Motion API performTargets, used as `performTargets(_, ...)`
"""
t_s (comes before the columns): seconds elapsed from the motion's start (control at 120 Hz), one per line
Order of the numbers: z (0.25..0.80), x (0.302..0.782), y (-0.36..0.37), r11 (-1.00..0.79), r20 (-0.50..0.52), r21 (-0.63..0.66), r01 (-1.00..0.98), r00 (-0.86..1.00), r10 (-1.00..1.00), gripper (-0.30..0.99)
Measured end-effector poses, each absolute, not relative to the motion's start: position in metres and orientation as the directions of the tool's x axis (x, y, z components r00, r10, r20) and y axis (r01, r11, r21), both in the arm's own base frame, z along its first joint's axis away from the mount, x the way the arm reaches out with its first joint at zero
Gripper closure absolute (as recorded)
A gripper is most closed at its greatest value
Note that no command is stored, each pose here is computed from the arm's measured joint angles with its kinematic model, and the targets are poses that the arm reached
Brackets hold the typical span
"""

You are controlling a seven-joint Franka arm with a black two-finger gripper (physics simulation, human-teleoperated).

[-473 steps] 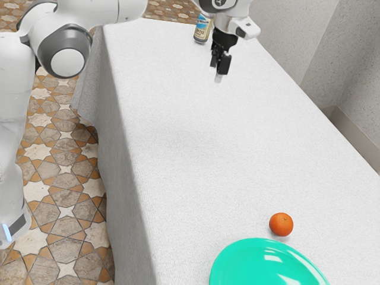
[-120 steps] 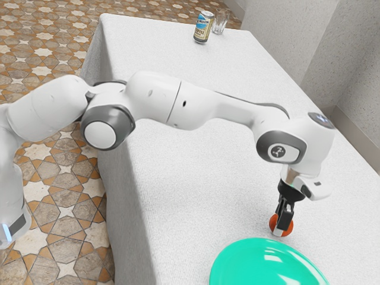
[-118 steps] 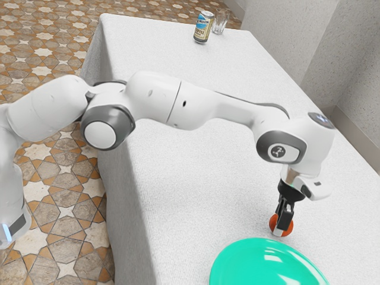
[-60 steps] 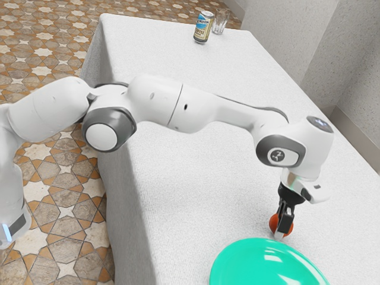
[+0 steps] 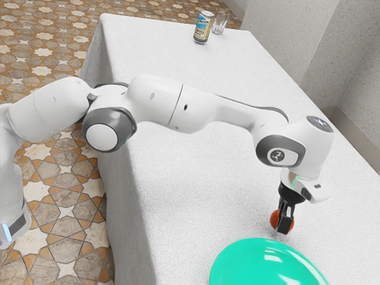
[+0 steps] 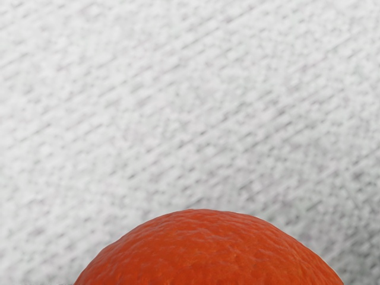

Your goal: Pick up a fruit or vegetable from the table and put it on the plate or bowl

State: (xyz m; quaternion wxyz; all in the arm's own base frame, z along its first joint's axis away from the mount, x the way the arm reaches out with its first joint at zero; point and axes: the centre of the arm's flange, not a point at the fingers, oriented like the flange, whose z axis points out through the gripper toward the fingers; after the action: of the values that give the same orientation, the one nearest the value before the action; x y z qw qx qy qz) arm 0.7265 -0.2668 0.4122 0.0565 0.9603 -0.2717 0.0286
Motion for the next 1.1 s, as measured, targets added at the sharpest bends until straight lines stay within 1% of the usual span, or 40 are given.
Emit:
performTargets(0.075, 0.416, 0.727, -0.265, -0.847, 0.091, 0.089, -0.524, 0.851, -0.517, 0.39)
performTargets(0.283, 0.452, 0.730, -0.261, -0.850, 0.151, 0.074, -0.522, 0.848, -0.508, 0.38)
performTargets(0.483, 0.486, 0.721, -0.266, -0.842, 0.181, 0.055, -0.537, 0.835, -0.520, 0.37)
performTargets(0.633, 0.502, 0.701, -0.299, -0.812, 0.184, 0.050, -0.581, 0.805, -0.564, 0.37)
performTargets(1.1, 0.505, 0.640, -0.405, -0.701, 0.163, 0.055, -0.711, 0.699, -0.696, 0.40)
